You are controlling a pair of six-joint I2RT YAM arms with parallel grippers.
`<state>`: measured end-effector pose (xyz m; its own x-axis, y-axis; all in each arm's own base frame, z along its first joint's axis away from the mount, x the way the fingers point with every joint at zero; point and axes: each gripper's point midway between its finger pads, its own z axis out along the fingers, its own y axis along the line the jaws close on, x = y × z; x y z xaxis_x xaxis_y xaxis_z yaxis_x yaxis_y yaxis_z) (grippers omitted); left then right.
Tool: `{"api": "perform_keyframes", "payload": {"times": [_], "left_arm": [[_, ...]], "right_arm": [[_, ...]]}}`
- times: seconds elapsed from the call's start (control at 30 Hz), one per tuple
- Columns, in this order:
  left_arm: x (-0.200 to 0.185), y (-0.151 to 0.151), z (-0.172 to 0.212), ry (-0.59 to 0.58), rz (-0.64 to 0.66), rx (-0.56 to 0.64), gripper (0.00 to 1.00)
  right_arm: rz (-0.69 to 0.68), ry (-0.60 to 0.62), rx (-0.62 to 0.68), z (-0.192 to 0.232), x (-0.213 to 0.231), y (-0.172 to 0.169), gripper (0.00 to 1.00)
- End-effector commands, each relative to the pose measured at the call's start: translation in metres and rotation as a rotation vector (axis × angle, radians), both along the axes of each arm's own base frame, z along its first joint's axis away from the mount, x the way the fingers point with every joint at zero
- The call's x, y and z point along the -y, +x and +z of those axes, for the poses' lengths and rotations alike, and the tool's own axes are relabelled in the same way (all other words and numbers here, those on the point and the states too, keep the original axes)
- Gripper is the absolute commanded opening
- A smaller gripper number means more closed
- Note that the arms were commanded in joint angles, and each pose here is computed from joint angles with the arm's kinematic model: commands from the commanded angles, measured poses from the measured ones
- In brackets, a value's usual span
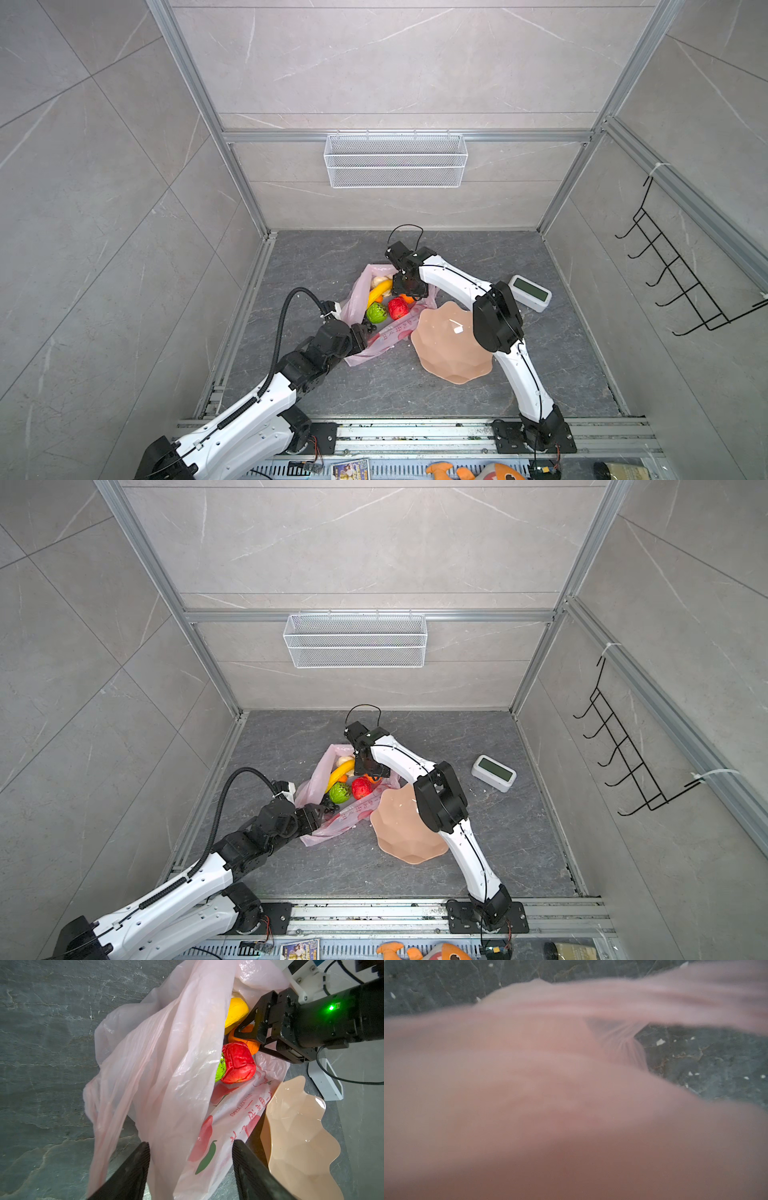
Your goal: Take the fake fruits out of the plastic bag
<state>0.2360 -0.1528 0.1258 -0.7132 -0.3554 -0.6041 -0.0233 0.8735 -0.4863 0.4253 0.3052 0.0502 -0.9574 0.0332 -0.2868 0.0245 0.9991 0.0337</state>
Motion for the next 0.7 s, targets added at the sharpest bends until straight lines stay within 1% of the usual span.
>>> {"api": "perform_keyframes", "payload": {"times": [0.0, 0.1, 0.27, 0.47, 0.57, 0.67], "left_arm": [[0.004, 0.004, 0.019, -0.007, -0.021, 0.040, 0.67], [0.005, 0.006, 0.019, -0.003, -0.021, 0.042, 0.68], [0.007, 0.006, 0.014, -0.019, -0.013, 0.031, 0.69], [0.014, 0.010, 0.032, -0.057, -0.029, 0.066, 0.69], [0.011, 0.013, 0.042, -0.039, -0.019, 0.085, 0.70], [0.002, 0.016, 0.047, 0.014, 0.012, 0.086, 0.70]], "right_arm": [[0.014, -0.039, -0.033, -0.012, 0.003, -0.005, 0.74], [0.017, -0.030, -0.040, -0.014, 0.001, -0.005, 0.72], [0.023, 0.002, 0.000, 0.004, 0.000, -0.005, 0.60], [0.030, 0.009, 0.063, 0.033, 0.008, -0.009, 0.59], [0.042, 0.010, 0.090, 0.047, 0.011, -0.014, 0.59], [0.055, 0.025, 0.109, 0.057, 0.013, -0.019, 0.59]]}}
